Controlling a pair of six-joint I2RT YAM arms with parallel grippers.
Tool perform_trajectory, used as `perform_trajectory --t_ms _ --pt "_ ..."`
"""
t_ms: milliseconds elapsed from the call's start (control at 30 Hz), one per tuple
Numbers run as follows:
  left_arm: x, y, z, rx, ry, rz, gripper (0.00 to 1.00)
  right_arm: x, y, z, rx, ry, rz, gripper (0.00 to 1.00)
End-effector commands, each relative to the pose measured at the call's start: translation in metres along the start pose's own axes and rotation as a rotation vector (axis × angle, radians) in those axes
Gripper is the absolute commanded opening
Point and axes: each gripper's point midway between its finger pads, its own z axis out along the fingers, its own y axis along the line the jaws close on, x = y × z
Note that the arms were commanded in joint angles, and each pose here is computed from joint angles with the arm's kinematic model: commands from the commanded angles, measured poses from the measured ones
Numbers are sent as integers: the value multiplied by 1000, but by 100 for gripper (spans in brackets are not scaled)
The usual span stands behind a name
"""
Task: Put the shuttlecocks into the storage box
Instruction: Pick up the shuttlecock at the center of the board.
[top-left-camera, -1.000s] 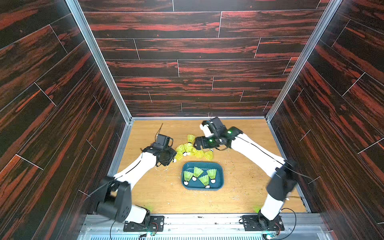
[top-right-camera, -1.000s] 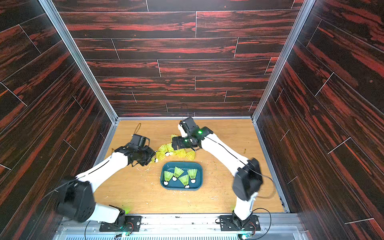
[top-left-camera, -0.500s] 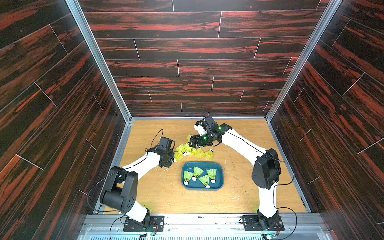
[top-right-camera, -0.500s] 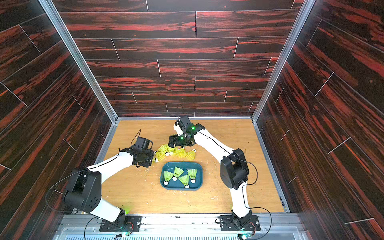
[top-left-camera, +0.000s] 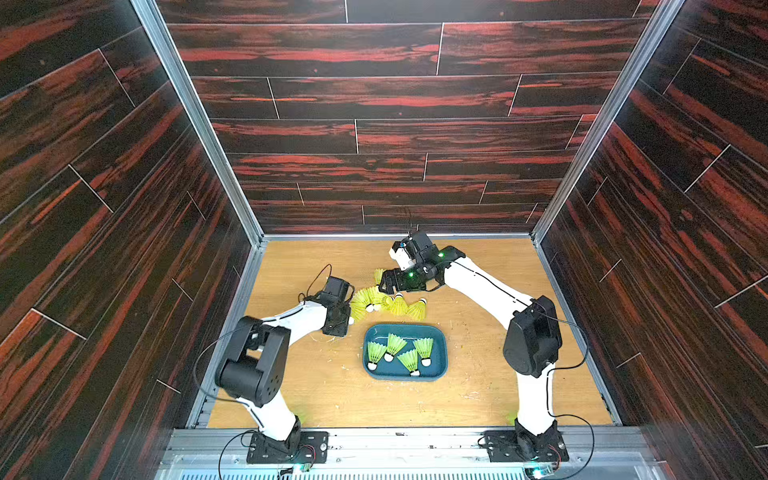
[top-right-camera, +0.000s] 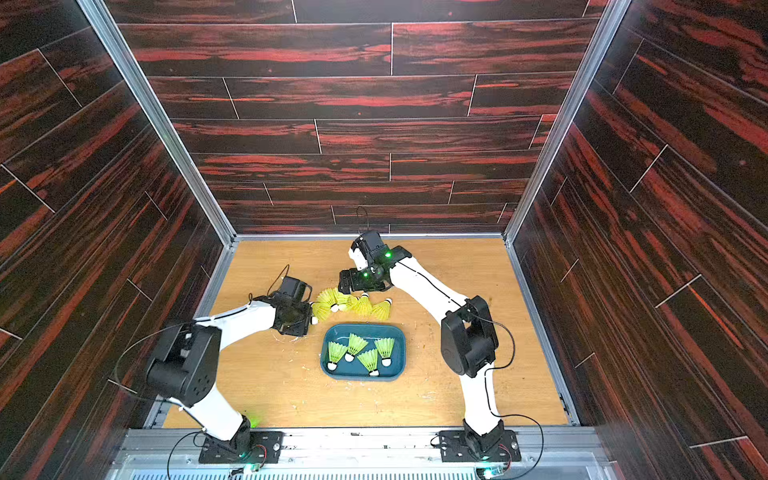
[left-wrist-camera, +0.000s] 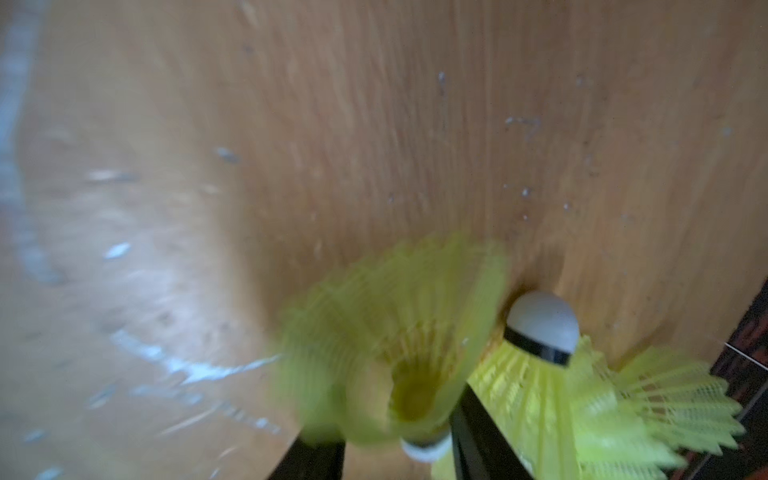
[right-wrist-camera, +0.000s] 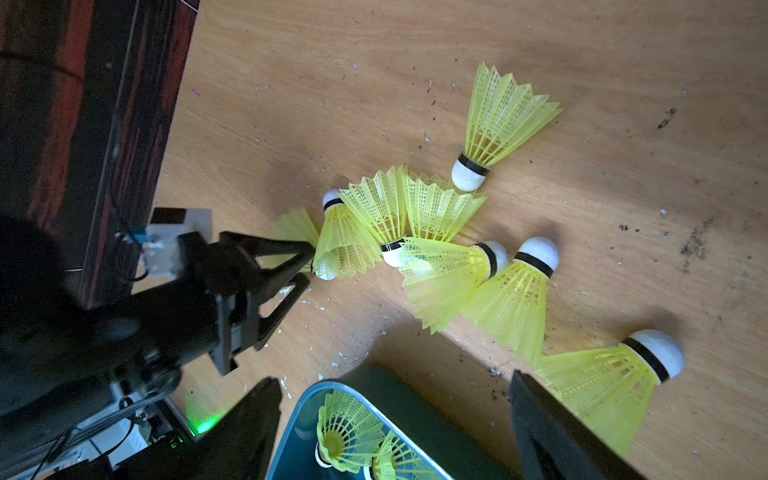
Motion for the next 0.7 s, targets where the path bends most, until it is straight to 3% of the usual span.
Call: perform_trajectory --t_ms 0,400,667 --pt "5 1 3 -22 8 6 44 4 -2 6 -12 18 -5 90" --pt "11 -1 8 -78 15 89 51 13 -6 7 -6 31 0 90" --pt "19 6 9 -75 32 63 54 16 -14 3 0 26 18 90"
